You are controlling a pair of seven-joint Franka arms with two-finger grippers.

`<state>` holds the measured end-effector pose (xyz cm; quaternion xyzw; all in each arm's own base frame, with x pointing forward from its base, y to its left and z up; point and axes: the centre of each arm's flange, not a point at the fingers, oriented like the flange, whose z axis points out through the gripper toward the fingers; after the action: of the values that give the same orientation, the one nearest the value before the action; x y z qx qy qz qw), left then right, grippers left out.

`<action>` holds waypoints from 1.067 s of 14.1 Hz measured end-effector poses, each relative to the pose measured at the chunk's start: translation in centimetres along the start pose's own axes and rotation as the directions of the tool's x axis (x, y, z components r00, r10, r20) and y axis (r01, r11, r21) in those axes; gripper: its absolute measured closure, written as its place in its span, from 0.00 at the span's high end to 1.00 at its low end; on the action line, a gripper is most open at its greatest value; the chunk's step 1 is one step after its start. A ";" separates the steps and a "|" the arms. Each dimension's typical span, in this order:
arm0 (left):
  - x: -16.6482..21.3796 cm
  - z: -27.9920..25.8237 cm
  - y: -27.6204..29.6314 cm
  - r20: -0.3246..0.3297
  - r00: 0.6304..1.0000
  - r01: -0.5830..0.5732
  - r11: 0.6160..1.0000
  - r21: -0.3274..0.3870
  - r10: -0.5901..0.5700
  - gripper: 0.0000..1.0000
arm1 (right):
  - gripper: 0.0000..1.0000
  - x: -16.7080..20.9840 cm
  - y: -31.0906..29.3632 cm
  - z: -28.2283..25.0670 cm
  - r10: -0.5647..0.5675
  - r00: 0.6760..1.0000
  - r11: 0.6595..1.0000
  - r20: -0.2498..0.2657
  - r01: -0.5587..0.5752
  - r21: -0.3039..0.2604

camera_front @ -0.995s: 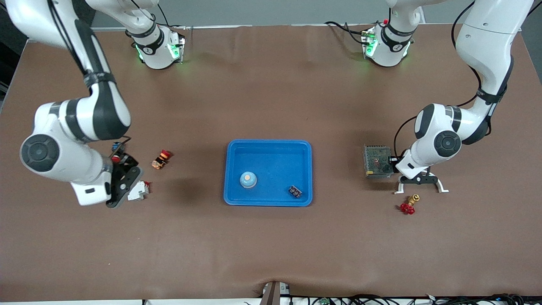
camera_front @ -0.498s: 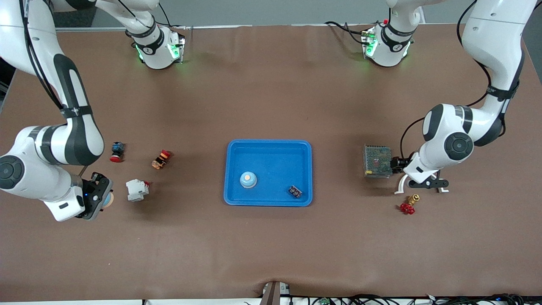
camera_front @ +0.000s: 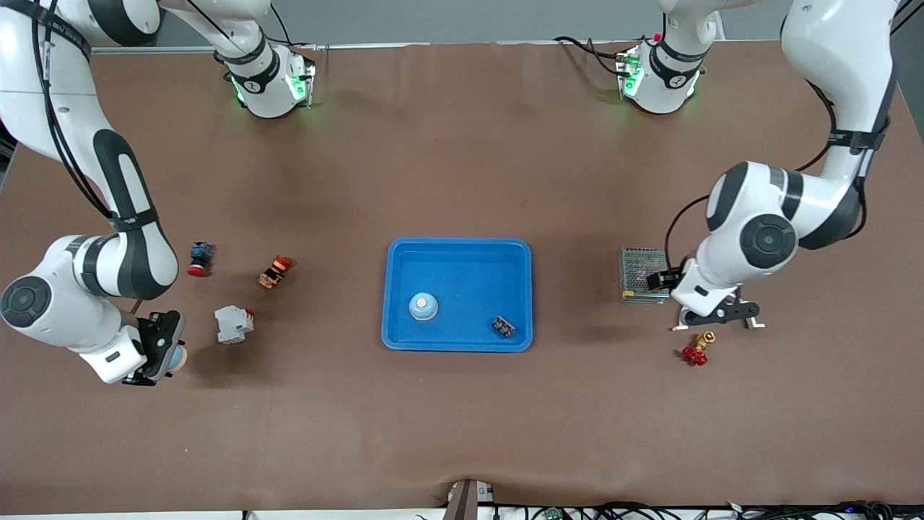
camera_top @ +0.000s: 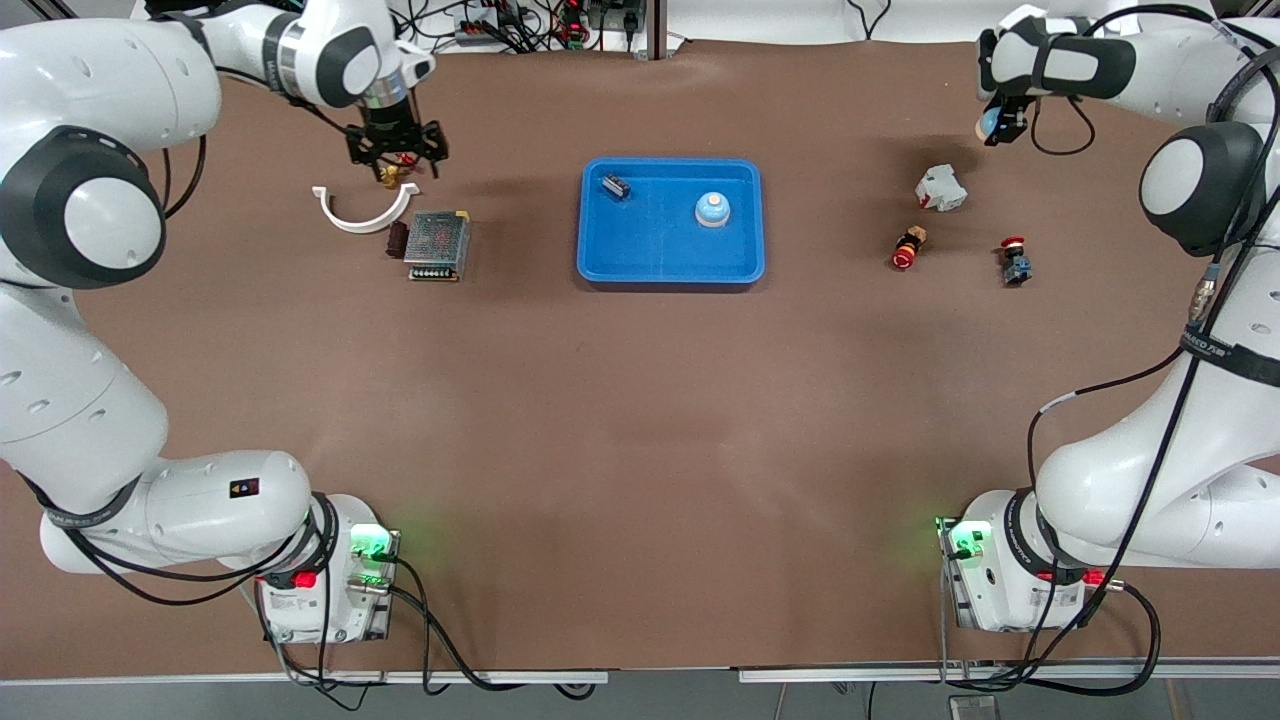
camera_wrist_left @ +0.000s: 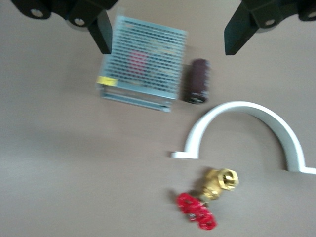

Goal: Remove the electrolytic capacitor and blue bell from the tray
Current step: 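Lower the bell with the right gripper while the left gripper grasps the capacitor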

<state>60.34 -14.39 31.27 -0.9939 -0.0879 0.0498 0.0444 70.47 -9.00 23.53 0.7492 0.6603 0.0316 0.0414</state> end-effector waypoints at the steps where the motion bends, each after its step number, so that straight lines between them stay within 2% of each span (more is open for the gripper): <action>1: -0.4 -0.7 1.6 -0.012 0.999 0.030 1.000 -0.008 -0.030 1.00 | 0.68 -0.3 -0.5 1.0 0.001 1.000 1.000 -0.001 -0.001 0.008; 4: -1.0 -2.0 7.1 -0.037 0.990 0.131 0.990 -0.041 -0.133 1.00 | 0.68 -1.4 -2.5 4.3 0.017 1.000 1.000 -0.004 -0.017 0.023; 8: -2.1 -0.9 16.1 -0.014 0.963 0.267 0.959 -0.096 -0.269 1.00 | 0.68 -1.8 -3.4 5.8 0.023 1.000 1.000 -0.008 -0.023 0.020; 10: -2.6 0.0 19.9 -0.002 0.951 0.307 0.943 -0.125 -0.310 0.96 | 0.68 -1.6 -3.4 5.8 0.022 1.000 1.000 -0.010 -0.021 0.020; 11: -2.5 0.4 21.3 -0.002 0.943 0.329 0.932 -0.152 -0.333 0.86 | 0.68 -1.6 -3.4 5.8 0.021 1.000 1.000 -0.010 -0.021 0.020; 12: -2.3 0.8 22.4 -0.004 0.933 0.352 0.917 -0.188 -0.359 0.81 | 0.74 -1.5 -3.4 5.8 0.021 1.000 1.000 -0.011 -0.020 0.020; 13: -2.0 1.2 23.1 -0.006 0.922 0.377 0.899 -0.224 -0.388 0.81 | 0.83 -1.5 -3.4 5.8 0.021 1.000 1.000 -0.011 -0.021 0.020; 14: -1.8 1.8 23.6 -0.006 0.913 0.393 0.884 -0.254 -0.408 0.74 | 0.94 -1.5 -3.4 5.8 0.021 1.000 1.000 -0.011 -0.021 0.019; 15: -1.6 2.5 24.0 -0.006 0.906 0.406 0.871 -0.277 -0.424 0.73 | 1.00 -1.5 -3.3 5.7 0.023 1.000 1.000 -0.013 -0.023 0.020</action>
<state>62.60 -37.98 26.61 -0.9496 -0.3035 -0.0062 -0.0784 67.59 -10.14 17.56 0.7570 0.6521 0.0306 0.0293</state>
